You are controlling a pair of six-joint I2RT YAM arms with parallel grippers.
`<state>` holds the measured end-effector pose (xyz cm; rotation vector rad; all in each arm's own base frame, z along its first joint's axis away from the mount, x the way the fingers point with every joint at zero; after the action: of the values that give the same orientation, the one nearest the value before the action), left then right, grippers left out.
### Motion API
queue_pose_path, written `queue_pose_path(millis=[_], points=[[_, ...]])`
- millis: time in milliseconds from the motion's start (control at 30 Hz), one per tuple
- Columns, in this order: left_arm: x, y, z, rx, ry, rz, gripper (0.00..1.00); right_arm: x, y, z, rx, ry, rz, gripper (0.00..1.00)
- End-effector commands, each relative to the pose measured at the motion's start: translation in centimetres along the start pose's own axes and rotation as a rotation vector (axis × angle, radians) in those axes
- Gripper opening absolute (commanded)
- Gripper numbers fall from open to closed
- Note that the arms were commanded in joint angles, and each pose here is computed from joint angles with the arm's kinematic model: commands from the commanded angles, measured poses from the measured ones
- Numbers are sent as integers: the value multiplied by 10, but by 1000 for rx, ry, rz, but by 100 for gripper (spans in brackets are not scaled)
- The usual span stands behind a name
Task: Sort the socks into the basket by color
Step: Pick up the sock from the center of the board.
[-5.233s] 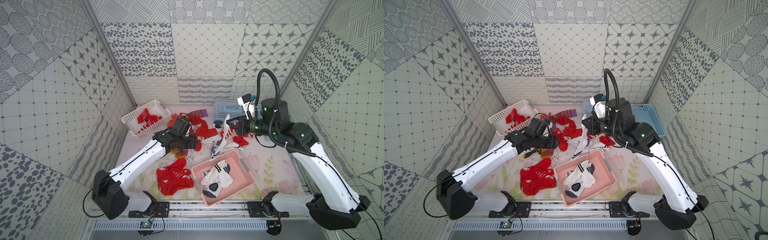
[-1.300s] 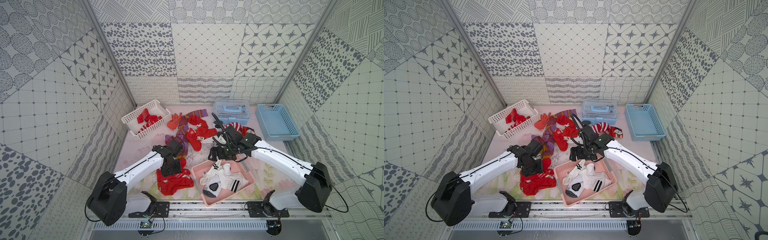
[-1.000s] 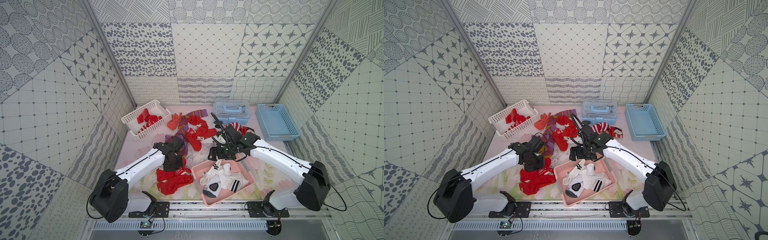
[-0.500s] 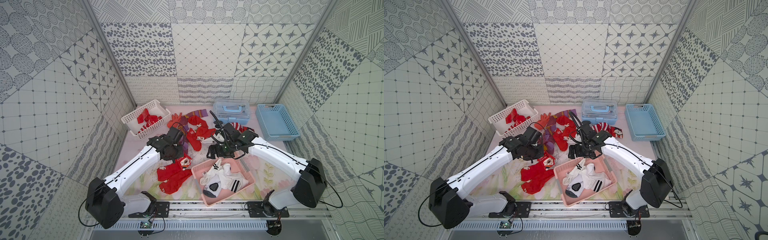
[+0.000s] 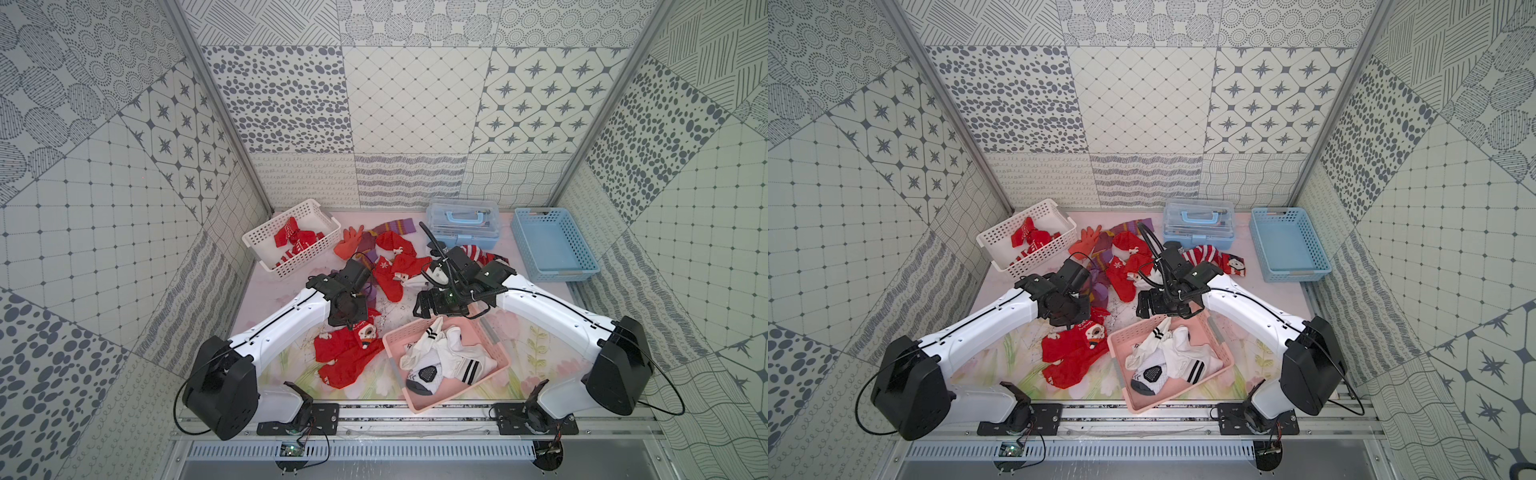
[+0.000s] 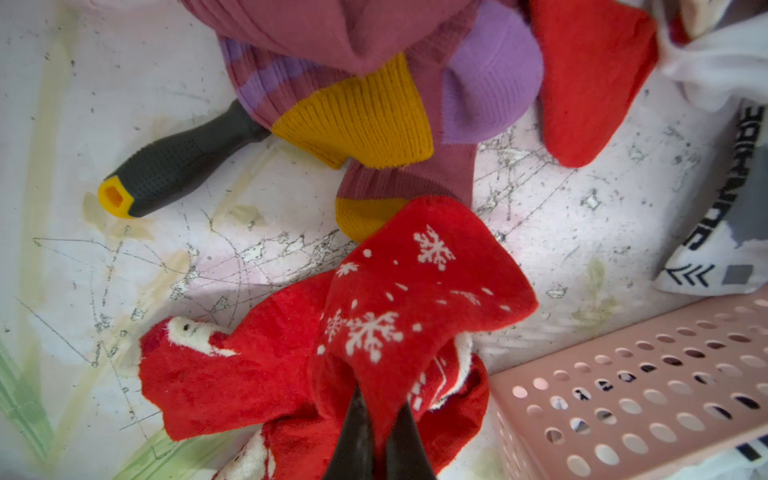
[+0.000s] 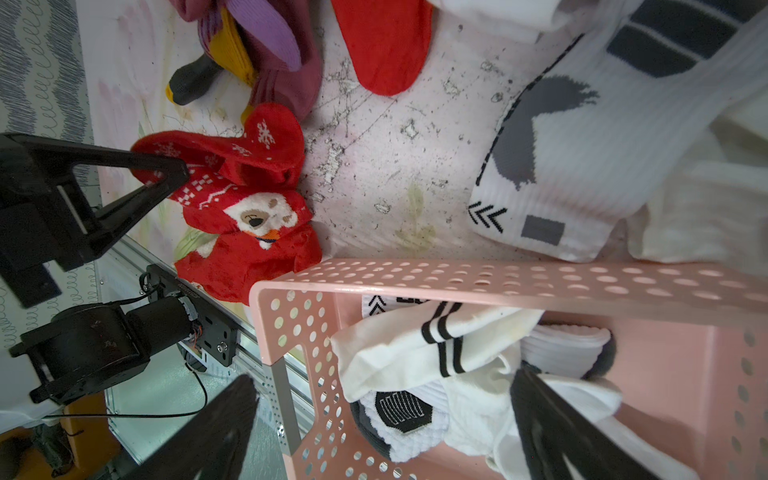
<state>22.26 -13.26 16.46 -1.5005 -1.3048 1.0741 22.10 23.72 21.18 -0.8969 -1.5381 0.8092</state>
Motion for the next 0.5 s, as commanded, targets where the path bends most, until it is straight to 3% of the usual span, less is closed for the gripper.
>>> queue_pose_path(millis=[0,467], points=[[-3,1,-8,-41,7,11,0,2,-9,1,-33,-4,-32,98],[-3,-76,-65,-211,58,33,0,6,-10,-3,-38,-20,-37,98]])
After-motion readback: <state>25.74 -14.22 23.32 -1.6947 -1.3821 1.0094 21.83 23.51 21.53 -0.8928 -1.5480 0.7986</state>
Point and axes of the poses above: each gripper's point midway between its finger pads, its own y axis out along the fingers, its own x axis along the line the jaws close on, z = x × y, the point moved 7 cm from there along -y, back along the fingers, and after that the axes turned 11 degrees about y, right-handed, at the moved point
